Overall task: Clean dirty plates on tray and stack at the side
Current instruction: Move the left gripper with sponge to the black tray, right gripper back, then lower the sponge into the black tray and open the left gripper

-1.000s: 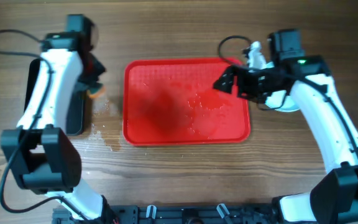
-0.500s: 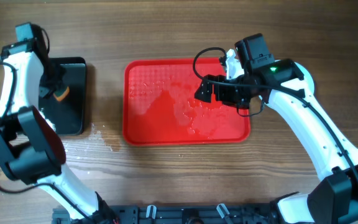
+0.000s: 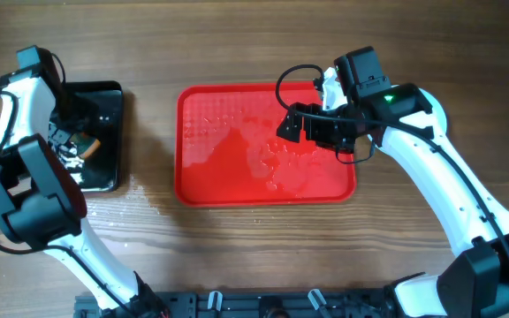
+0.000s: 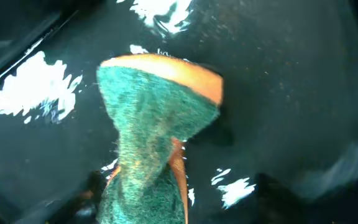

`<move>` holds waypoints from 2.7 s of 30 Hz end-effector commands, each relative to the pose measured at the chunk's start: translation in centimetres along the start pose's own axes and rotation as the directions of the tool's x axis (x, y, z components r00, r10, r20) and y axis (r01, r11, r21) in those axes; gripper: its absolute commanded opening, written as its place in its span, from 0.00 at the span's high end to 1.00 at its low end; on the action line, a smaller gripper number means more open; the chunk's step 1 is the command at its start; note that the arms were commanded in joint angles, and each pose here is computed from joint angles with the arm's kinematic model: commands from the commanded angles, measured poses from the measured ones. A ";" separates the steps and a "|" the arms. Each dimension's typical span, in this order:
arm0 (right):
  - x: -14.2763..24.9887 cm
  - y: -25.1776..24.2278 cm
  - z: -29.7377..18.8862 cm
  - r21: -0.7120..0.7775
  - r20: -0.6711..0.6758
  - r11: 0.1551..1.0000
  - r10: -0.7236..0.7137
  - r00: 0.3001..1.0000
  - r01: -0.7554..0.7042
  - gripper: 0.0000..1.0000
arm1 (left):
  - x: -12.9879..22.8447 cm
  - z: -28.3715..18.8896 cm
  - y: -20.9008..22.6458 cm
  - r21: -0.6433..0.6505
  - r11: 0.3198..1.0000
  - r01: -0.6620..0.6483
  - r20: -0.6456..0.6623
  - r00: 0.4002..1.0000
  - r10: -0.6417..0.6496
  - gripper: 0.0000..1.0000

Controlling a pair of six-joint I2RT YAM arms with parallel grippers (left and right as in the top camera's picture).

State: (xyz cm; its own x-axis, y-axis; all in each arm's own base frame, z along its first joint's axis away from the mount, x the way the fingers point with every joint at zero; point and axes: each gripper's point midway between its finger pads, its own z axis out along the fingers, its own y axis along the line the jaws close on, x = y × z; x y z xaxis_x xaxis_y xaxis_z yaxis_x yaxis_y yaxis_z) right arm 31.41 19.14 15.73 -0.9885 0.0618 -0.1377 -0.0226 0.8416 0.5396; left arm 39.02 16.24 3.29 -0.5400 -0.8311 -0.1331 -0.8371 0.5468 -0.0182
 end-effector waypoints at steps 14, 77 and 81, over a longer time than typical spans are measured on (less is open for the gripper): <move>0.0 -0.2 0.2 0.014 0.003 1.000 0.000 1.000 0.000 0.00 | 0.1 1.3 0.6 -0.032 0.999 -0.032 -0.016 0.999 0.032 0.87; 0.7 -1.8 0.1 0.096 -0.017 0.995 0.000 1.000 0.002 0.00 | 0.6 -4.7 0.0 0.064 0.997 -0.044 0.006 0.999 0.043 0.86; 0.7 -1.8 0.1 0.098 -0.019 0.995 0.001 1.000 0.001 0.00 | 2.1 -1.7 0.9 0.034 0.998 -0.045 -0.041 0.998 0.047 0.86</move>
State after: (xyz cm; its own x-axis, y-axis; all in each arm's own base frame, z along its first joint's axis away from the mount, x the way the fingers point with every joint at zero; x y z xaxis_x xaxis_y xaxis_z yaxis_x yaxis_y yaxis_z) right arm 30.80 17.84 14.86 -0.9909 0.0696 -0.1153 0.0069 0.8811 0.4728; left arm 38.48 15.61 8.26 -0.5680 -0.8050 -0.1711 -0.8070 0.5856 -0.0764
